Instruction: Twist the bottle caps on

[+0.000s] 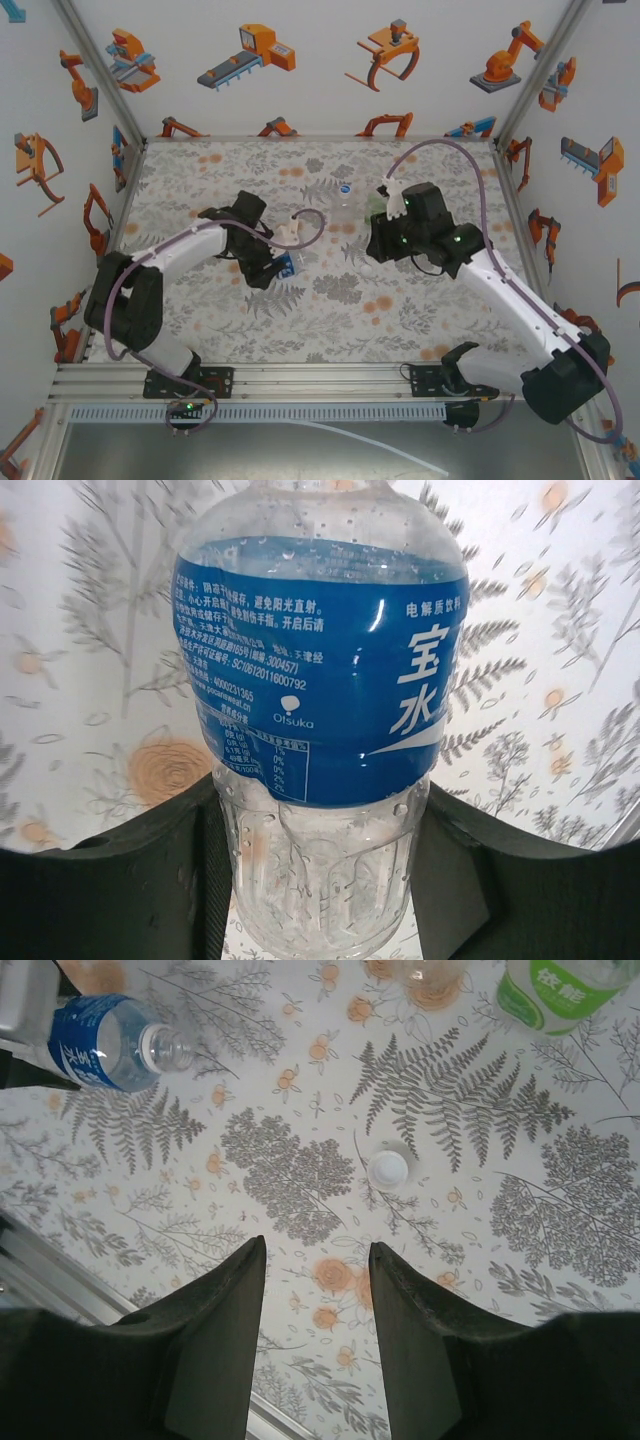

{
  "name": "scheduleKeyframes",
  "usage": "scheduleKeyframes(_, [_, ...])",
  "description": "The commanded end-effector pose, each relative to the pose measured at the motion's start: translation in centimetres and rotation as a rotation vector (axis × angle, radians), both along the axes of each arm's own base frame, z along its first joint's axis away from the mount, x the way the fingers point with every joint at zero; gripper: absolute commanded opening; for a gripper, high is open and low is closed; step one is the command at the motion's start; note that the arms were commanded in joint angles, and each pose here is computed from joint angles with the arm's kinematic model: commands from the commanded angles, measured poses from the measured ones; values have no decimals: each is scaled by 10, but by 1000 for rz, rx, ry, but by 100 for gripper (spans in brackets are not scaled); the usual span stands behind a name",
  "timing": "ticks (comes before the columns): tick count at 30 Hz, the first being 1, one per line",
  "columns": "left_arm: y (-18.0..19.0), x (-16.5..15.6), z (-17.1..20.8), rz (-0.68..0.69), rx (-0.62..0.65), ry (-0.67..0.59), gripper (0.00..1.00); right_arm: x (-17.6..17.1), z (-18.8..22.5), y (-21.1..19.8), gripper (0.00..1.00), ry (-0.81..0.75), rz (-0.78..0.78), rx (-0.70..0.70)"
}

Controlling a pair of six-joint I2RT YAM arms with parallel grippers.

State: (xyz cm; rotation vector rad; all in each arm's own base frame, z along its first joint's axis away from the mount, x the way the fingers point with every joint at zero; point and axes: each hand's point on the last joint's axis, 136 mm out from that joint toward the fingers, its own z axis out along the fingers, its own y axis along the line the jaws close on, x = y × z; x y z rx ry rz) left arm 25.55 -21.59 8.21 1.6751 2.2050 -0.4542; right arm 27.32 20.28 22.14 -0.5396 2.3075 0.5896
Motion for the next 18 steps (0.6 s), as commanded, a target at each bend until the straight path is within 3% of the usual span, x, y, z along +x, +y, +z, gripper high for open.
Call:
scheduleKeyframes(1, [-23, -3, 46, 15, -207, -25, 39, -8, 27, 19, 45, -50, 48, 155])
scheduleKeyframes(8, [-53, -15, 138, -2, -575, -93, 35, -33, 90, 52, 48, -209, 207, 432])
scheduleKeyframes(15, [-66, -47, 222, -126, -875, -80, 33, -55, 176, 75, 68, -441, 320, 741])
scheduleKeyframes(18, [-67, -60, 253, -180, -971, -71, 32, -66, 210, 86, 71, -503, 392, 841])
